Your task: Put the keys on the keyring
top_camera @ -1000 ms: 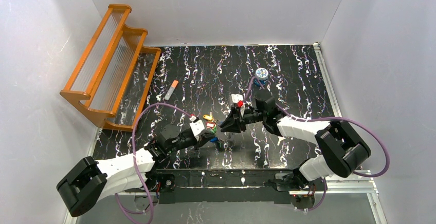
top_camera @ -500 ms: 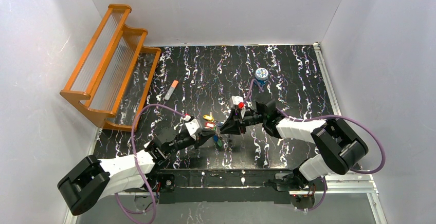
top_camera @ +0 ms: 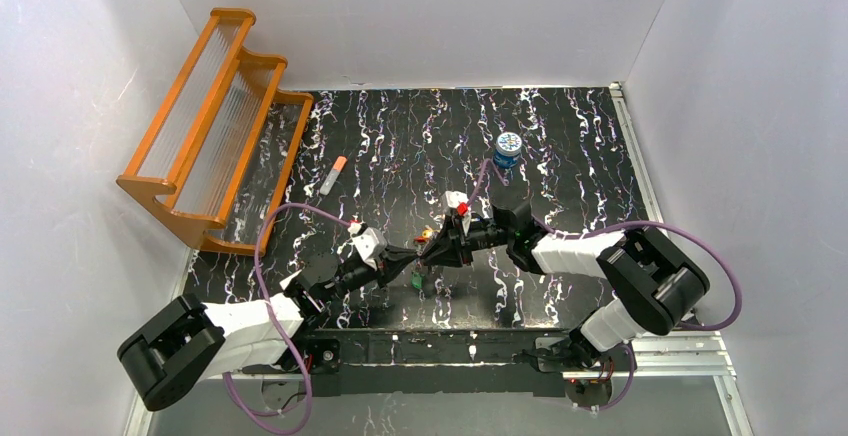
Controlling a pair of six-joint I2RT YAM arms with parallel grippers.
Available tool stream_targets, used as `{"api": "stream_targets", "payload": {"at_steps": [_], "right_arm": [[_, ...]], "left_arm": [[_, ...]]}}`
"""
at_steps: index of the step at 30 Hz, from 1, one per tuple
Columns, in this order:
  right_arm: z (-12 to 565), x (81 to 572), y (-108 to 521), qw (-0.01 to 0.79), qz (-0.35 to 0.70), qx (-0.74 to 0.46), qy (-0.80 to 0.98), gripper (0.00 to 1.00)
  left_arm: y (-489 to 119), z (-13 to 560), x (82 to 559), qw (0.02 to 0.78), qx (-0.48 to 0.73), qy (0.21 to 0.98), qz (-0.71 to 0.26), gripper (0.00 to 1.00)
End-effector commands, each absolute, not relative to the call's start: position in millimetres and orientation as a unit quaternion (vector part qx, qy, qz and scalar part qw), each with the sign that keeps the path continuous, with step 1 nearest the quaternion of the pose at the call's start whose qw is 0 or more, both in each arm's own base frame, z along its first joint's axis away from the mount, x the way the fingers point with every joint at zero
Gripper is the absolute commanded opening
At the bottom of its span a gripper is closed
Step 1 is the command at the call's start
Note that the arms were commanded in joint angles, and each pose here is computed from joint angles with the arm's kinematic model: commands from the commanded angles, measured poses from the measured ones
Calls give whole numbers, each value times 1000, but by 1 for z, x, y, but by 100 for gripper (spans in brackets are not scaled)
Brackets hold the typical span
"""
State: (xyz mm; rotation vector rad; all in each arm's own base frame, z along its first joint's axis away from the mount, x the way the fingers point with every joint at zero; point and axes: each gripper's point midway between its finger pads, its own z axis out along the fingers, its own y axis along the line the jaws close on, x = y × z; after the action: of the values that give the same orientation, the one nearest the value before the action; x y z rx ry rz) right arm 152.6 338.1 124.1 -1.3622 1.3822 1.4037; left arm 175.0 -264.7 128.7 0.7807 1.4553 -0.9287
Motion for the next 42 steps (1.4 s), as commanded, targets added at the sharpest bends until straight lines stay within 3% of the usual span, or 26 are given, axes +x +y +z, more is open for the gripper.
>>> {"api": "stream_targets", "payload": {"at_steps": [1, 12, 21, 33, 42], "right_arm": [[134, 165, 341, 414, 520, -519, 537, 29], [149, 180, 337, 464, 489, -509, 536, 33], [147, 157, 341, 421, 532, -546, 492, 37], [146, 172, 330, 460, 475, -536, 525, 41], [155, 159, 332, 439, 505, -548, 502, 40]], "left_arm": [[-268, 151, 173, 608, 324, 592, -418, 0], [-269, 147, 168, 601, 337, 589, -423, 0], [-271, 147, 170, 602, 342, 588, -420, 0], [-269, 149, 170, 608, 341, 584, -416, 0], [-271, 151, 169, 607, 345, 581, -419, 0]]}}
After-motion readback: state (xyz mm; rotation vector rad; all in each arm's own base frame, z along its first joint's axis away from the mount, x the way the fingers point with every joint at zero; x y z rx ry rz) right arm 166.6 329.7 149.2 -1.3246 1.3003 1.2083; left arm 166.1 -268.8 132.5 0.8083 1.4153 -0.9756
